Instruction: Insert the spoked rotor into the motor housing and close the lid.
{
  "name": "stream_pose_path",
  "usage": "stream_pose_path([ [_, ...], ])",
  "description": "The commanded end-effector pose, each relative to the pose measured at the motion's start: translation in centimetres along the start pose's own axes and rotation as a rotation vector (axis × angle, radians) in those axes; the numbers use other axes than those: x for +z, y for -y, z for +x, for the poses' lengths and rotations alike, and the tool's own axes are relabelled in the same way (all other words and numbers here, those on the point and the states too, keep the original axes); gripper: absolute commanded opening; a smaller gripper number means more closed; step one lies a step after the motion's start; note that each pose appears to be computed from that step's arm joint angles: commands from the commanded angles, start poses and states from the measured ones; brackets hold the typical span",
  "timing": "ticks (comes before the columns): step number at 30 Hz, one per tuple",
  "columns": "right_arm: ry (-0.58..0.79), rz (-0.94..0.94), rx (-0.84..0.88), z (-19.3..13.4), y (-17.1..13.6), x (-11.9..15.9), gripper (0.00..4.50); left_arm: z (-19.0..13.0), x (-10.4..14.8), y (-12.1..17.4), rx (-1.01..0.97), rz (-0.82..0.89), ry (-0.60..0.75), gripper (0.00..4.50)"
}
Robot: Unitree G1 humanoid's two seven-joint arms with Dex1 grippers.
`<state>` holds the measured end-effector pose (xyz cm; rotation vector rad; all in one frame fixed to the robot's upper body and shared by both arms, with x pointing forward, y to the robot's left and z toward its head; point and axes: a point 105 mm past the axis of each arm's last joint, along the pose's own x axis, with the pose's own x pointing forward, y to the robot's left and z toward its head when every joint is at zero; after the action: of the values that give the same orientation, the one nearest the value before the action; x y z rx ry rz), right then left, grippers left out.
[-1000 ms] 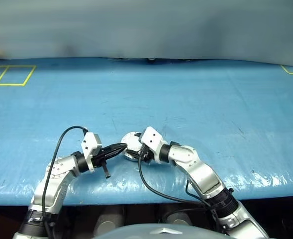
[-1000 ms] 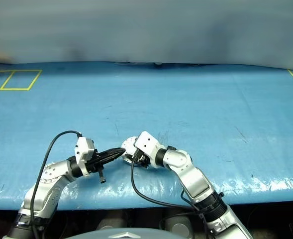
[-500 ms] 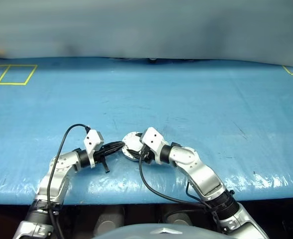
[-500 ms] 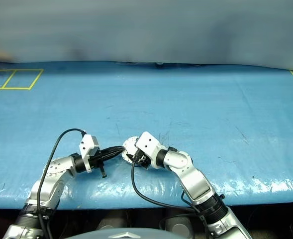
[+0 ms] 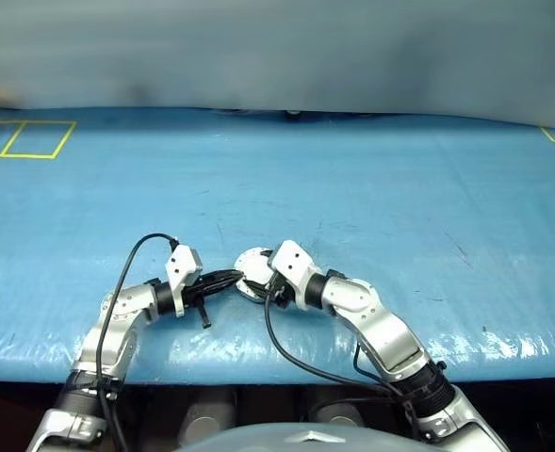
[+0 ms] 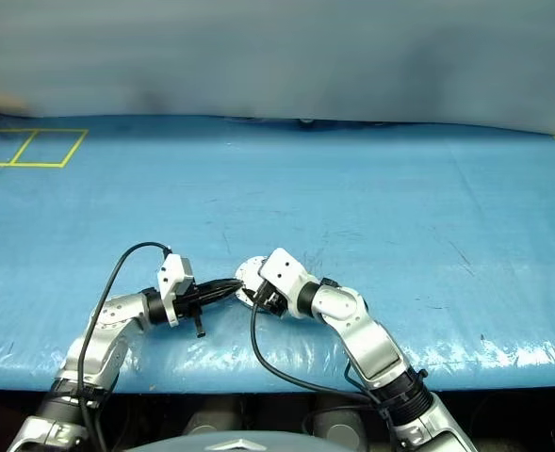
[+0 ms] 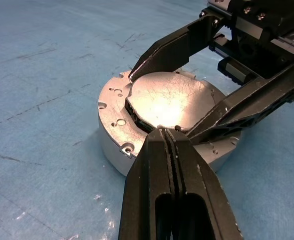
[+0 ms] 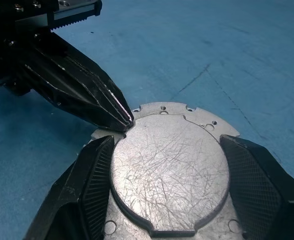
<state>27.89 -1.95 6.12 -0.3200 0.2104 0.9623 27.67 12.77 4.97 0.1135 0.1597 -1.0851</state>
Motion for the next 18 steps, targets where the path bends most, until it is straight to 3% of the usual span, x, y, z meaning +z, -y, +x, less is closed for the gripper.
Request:
stream_pose_path([
  [1,-0.087,0.047,-0.034,-0.3,0.4,-2.4,3.02,0.2,-0.2,-0.3,-0.003,0.012,-0.014,0.05],
  [6,-0.084,0.076,0.016,-0.7,-0.1,-2.4,3.02,0.5,0.0,-0.3,-0.016,0.006,-0.001,0.05],
  [10,-0.052,0.081,0.055,-1.1,-0.5,-1.8,4.34,0.6,0.1,-0.3,-0.012,0.013,0.0,0.0],
  [11,-0.029,0.09,0.041,-1.2,-0.3,-1.4,4.46,0.5,0.0,-0.3,-0.01,0.014,0.0,0.0],
  [18,0.301,0.425,0.064,-4.0,0.9,3.4,4.46,0.5,-0.4,0.0,0.0,0.011,0.0,0.0],
])
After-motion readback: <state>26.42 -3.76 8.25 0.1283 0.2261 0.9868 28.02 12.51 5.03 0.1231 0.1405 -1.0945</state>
